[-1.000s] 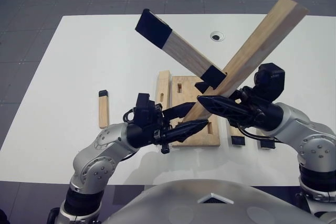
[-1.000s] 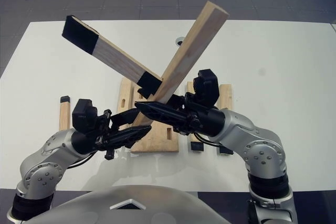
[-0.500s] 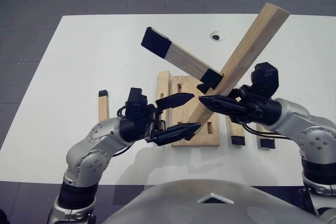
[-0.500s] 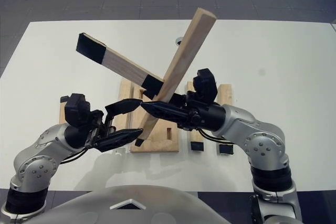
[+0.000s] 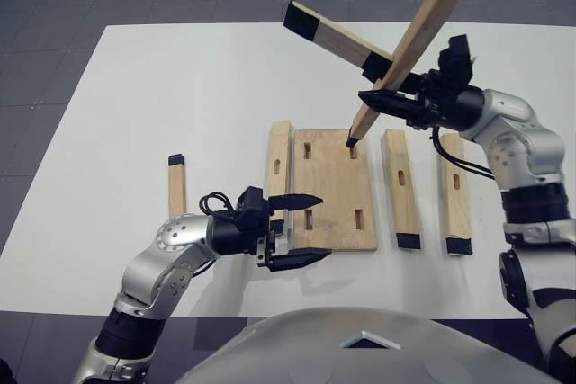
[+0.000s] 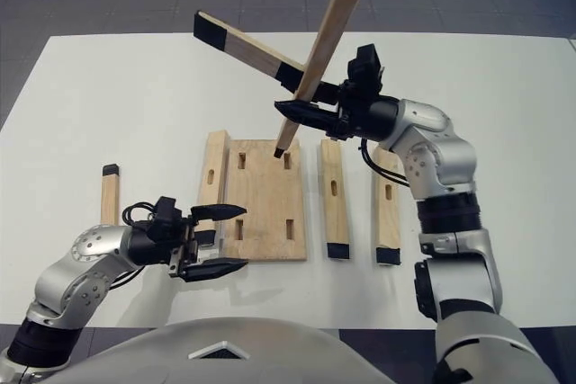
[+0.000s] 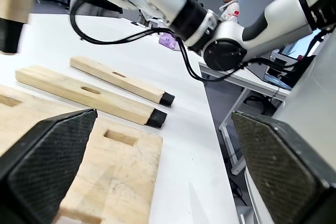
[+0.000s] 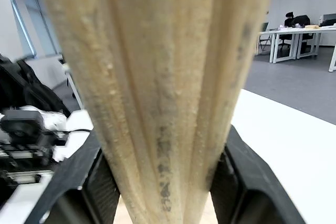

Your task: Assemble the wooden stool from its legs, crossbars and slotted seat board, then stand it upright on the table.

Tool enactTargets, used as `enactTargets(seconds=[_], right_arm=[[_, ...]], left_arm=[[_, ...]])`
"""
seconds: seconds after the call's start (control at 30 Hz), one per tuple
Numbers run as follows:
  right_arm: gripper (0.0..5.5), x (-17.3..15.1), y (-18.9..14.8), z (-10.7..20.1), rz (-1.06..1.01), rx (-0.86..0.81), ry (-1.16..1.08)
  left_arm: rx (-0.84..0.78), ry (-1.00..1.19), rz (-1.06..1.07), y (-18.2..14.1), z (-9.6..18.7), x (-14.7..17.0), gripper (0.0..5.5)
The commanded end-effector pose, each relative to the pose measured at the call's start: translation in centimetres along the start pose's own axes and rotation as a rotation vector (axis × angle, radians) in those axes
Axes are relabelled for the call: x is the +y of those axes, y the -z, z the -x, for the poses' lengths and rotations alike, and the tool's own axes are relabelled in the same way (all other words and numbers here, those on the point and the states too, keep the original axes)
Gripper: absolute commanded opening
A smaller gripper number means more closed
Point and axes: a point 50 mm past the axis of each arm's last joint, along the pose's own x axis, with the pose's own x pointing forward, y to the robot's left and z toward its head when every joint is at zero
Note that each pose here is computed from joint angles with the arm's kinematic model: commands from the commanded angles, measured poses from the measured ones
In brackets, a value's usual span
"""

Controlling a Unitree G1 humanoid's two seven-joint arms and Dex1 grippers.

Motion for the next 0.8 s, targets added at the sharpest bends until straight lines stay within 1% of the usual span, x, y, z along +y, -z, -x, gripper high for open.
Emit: enactTargets(seconds=[0.03, 0.23, 0.33, 0.53, 0.8], right_arm=[[2.03, -1.8, 0.0, -0.4, 0.055, 0.018, -0.045], [2.03, -2.6, 1.3, 0.4, 0.0, 0.096, -0.195], [2.03, -2.5, 1.8, 0.6, 0.013, 0.123, -0.233], [2.03, -3.1, 2.7, 0.2, 0.065, 0.155, -0.202], [2.03, -3.6, 2.2, -0.7, 0.113, 0.128, -0.185]], left_arm=[[0.028, 0.014, -0.004, 0.6, -0.1, 0.0, 4.74], [0.055, 0.036, 0.004, 1.3, -0.2, 0.1, 4.74], [0.063, 0.04, 0.006, 1.5, -0.1, 0.1, 4.74], [0.072, 0.047, 0.004, 1.7, -0.1, 0.1, 4.74], [0.079, 0.05, 0.003, 1.8, -0.1, 0.0, 4.74]])
